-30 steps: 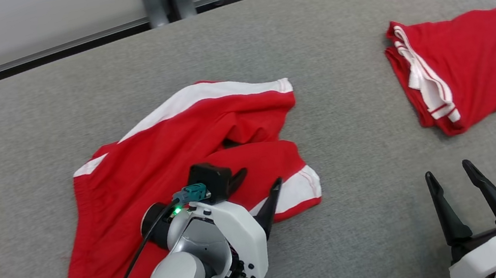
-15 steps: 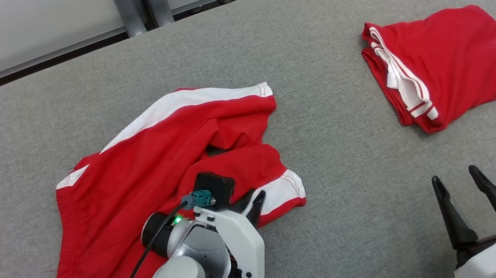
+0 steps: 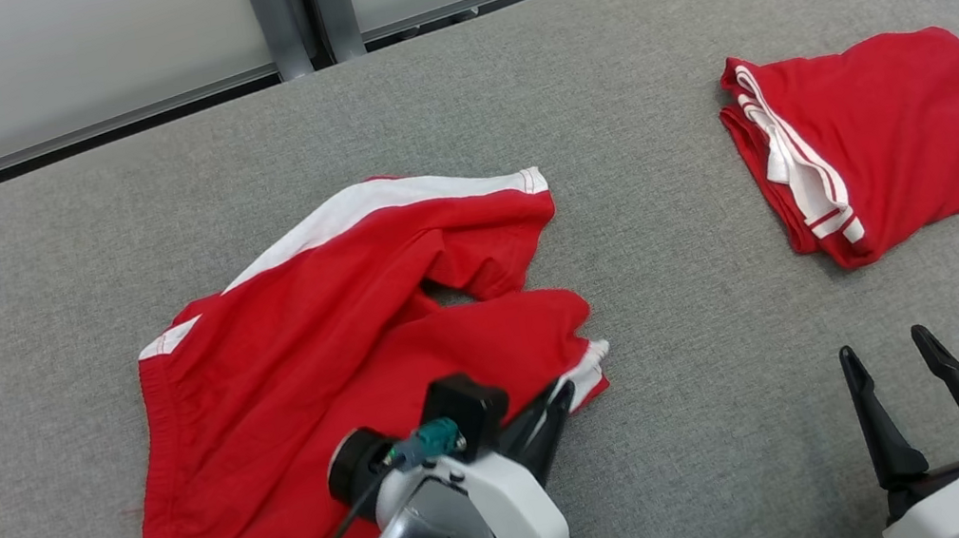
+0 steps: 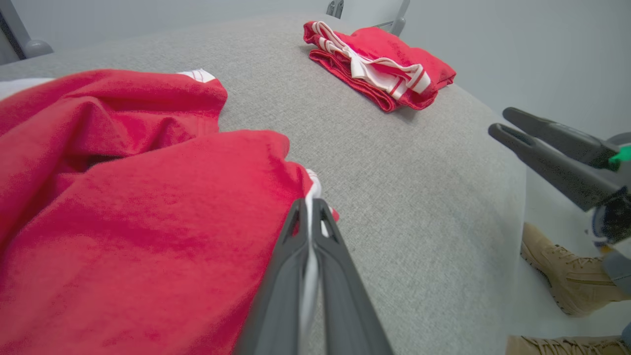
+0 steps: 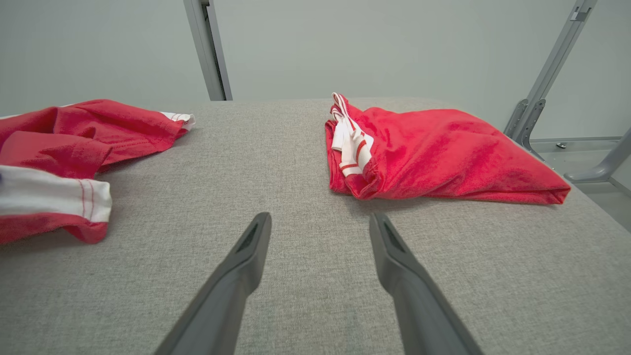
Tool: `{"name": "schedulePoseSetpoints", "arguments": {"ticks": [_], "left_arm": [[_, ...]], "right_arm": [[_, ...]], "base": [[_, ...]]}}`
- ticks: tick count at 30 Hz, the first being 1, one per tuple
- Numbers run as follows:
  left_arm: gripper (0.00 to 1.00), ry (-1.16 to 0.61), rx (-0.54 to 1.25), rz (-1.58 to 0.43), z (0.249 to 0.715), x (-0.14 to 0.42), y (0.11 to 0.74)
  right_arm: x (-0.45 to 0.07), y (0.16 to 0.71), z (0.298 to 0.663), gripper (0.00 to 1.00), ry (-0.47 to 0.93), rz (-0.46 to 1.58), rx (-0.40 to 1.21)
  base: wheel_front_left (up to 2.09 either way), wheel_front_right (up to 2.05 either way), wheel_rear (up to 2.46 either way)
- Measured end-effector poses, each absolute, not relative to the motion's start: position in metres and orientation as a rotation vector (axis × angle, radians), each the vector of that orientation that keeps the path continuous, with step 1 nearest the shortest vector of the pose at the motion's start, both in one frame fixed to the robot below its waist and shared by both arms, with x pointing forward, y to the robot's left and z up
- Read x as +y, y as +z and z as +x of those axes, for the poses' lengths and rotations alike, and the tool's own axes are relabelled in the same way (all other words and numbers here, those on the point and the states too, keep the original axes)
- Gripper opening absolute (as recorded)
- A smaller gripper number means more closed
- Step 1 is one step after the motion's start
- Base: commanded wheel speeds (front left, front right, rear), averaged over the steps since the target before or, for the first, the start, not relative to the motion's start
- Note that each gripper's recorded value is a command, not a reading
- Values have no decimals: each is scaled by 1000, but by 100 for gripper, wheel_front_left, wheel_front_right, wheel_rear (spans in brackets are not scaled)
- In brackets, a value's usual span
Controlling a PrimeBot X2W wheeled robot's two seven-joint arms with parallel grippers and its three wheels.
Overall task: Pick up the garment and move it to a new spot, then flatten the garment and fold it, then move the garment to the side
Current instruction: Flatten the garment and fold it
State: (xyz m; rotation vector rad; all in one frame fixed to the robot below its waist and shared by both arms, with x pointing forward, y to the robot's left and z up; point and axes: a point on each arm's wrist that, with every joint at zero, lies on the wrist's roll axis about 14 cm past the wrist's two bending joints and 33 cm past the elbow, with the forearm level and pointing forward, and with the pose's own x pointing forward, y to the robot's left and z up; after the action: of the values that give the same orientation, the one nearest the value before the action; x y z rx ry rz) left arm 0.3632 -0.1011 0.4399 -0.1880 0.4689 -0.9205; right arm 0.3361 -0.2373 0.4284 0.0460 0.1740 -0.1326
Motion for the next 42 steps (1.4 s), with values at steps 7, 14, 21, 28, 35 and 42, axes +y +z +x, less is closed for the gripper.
{"name": "schedulePoseSetpoints", "arguments": {"ticks": [7,14,21,28,35,42], "left_arm": [[100,-946,531,-229,321,-95,415],[100,-912,521,-277,317,-90,411],[100,-762,278,-415,351,-65,459],[100,-425,154,-358,368,30,464],[100,-144,82,-323,353,118,473],[100,23,73,-274,305,187,461]], "right_arm": [[-239,425,337,100,-136,45,184],[-234,423,340,100,-117,42,190],[-225,427,341,100,-85,34,175],[-219,445,344,100,-56,14,116],[-217,457,341,100,-44,0,77],[-215,465,335,100,-31,-6,49]], "base": [[0,0,0],[0,0,0],[0,0,0],[0,0,0],[0,0,0],[0,0,0]]}}
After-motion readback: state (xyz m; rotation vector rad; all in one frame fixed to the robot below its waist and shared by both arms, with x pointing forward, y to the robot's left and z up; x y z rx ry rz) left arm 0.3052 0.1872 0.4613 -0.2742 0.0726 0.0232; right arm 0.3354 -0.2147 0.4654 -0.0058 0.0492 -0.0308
